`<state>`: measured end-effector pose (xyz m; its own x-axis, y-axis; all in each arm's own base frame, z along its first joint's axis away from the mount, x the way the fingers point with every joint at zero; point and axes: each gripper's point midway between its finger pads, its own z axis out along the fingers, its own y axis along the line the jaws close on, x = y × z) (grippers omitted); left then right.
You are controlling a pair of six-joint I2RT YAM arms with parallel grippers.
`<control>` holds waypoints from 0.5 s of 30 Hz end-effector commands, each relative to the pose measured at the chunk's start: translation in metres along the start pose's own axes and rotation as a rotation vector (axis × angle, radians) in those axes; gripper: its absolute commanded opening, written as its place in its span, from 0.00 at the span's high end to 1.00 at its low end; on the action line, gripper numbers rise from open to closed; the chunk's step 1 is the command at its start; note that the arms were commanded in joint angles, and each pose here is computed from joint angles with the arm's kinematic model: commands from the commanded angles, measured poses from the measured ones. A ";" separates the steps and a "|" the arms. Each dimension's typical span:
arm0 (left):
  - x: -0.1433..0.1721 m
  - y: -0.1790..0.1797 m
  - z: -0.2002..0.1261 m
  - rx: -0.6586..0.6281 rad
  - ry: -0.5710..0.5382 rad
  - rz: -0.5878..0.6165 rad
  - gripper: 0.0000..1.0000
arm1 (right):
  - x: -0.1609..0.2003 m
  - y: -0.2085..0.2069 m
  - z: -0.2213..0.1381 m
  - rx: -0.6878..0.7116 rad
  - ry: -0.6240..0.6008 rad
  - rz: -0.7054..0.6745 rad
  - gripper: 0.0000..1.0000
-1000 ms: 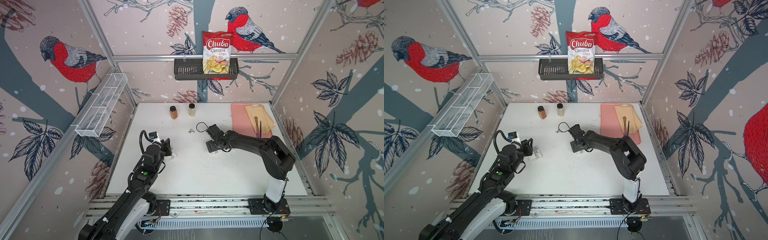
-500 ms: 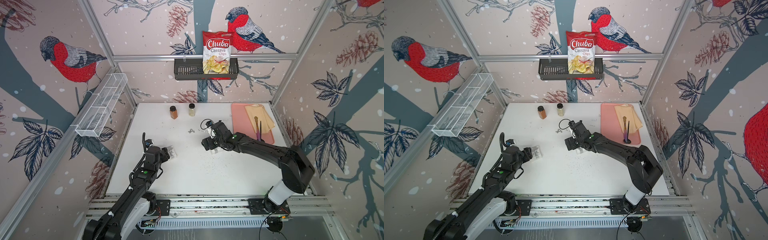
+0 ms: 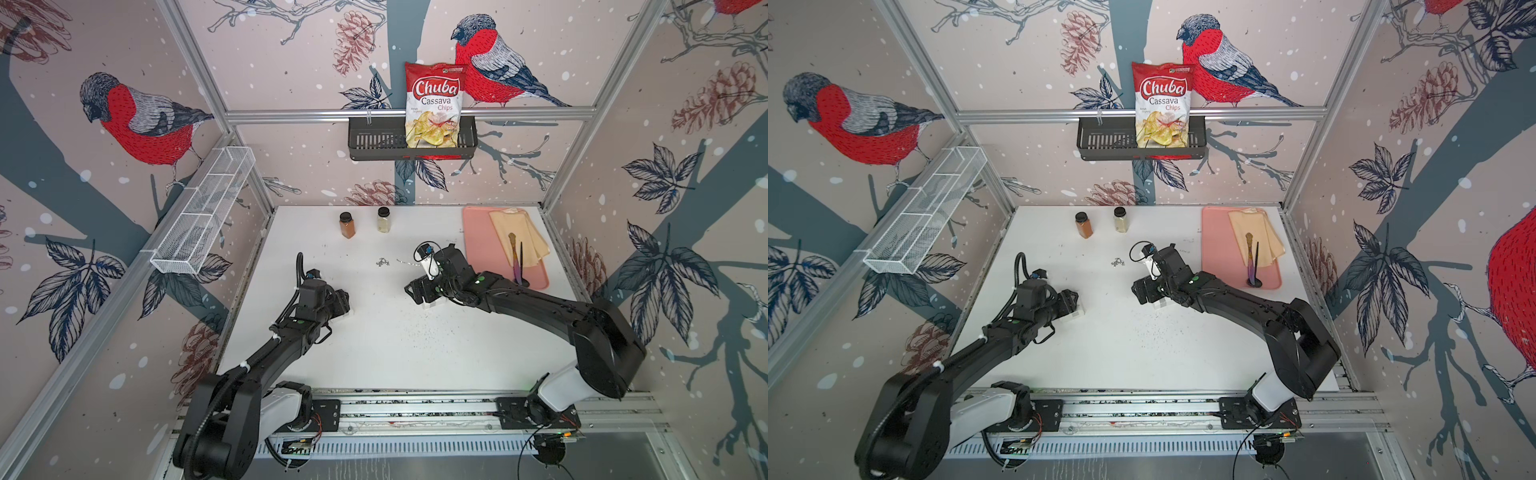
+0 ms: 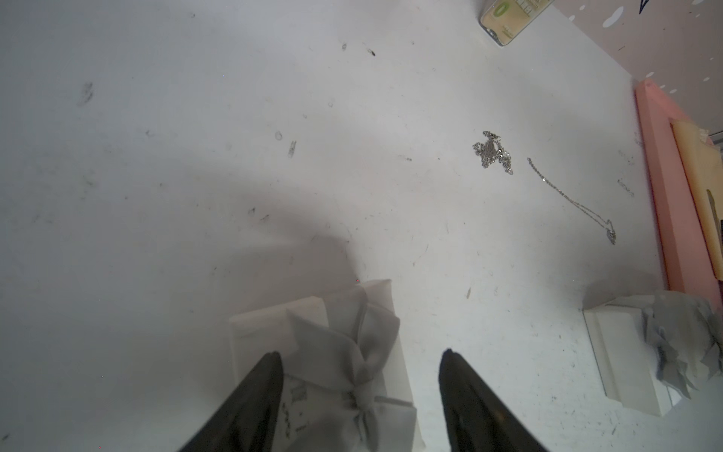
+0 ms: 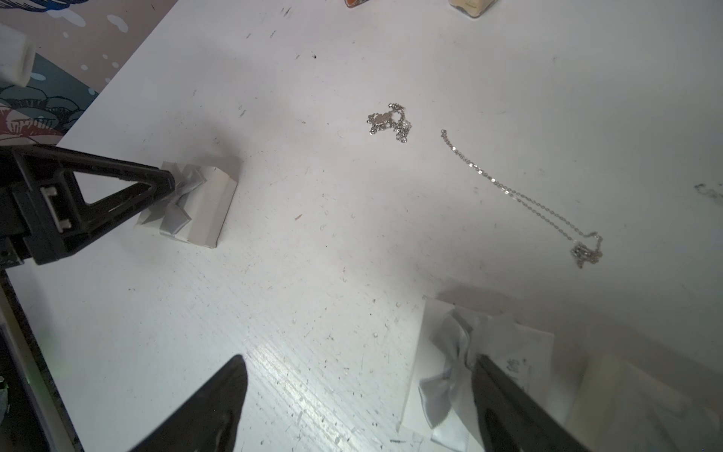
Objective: Take the necklace out of the lift-off lid jewelry box
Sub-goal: Move the jewelry box to the center of the board.
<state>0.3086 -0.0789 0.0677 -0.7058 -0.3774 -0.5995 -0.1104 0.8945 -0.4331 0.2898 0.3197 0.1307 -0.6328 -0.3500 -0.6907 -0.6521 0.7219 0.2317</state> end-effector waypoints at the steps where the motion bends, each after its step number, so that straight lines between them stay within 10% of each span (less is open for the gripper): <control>1: 0.007 -0.010 0.008 0.059 0.057 0.020 0.36 | -0.006 0.001 -0.004 -0.011 -0.032 -0.006 0.11; 15: -0.027 0.020 -0.027 -0.259 -0.121 0.089 0.27 | -0.002 0.000 0.005 -0.026 -0.015 -0.005 0.11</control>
<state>0.3165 -0.0760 0.1043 -0.6423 -0.3159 -0.6983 -0.1091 0.9395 -0.3247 0.2906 0.3169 0.1226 -0.6420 -0.3485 -0.6829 -0.6483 0.7223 0.2408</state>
